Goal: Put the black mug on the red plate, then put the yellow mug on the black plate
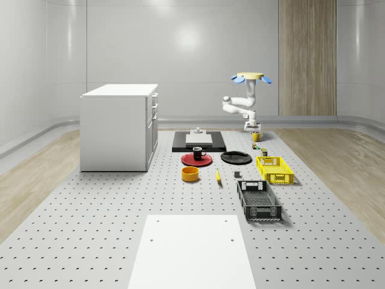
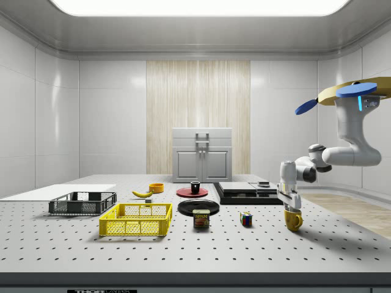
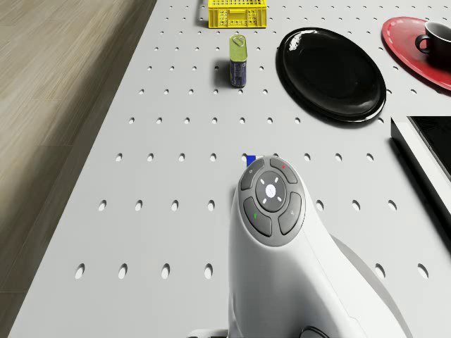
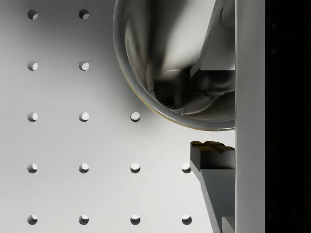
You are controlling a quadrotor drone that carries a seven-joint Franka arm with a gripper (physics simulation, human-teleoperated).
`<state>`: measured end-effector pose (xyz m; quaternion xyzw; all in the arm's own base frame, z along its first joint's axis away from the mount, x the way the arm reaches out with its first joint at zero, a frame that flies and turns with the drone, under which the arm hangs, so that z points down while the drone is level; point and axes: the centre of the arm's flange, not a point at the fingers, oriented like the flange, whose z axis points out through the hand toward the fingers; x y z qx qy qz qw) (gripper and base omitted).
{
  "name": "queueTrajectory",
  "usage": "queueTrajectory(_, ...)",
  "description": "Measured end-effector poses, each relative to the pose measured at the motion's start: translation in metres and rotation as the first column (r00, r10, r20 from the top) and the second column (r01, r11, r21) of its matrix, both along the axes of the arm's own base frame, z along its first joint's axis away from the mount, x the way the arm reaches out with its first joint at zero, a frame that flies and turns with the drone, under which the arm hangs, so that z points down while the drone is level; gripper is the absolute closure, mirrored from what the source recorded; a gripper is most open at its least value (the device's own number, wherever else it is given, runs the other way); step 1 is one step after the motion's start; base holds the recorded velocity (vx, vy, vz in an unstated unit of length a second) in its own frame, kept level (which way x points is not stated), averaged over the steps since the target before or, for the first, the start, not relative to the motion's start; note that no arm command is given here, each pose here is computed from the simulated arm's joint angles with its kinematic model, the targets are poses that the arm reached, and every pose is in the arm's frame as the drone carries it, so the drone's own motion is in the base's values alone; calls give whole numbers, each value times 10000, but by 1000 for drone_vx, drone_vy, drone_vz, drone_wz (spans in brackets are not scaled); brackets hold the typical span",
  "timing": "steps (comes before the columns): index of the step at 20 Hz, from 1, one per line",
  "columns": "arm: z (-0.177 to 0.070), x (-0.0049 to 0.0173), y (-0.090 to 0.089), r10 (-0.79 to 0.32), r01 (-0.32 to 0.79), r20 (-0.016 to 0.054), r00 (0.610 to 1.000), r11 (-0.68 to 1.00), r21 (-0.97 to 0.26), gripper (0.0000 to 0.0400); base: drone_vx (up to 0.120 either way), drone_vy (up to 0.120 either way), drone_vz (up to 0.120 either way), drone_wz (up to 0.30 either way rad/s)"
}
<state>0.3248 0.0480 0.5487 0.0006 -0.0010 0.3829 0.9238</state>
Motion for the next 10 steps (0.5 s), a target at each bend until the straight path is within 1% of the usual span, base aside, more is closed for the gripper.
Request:
queueTrajectory(2,-18,0,0,0,0,0,10000,10000,0,279,0,0,0,0)
queueTrajectory(3,-40,0,0,0,0,0,10000,10000,0,281,0,0,80,0)
queueTrajectory(7,-177,0,0,0,0,0,10000,10000,1,287,0,0,120,0)
queueTrajectory(8,-214,0,0,0,0,-1,10000,10000,1,287,80,-40,120,0)
queueTrajectory(10,-275,0,0,0,0,-1,10000,10000,1,288,120,-120,100,0)
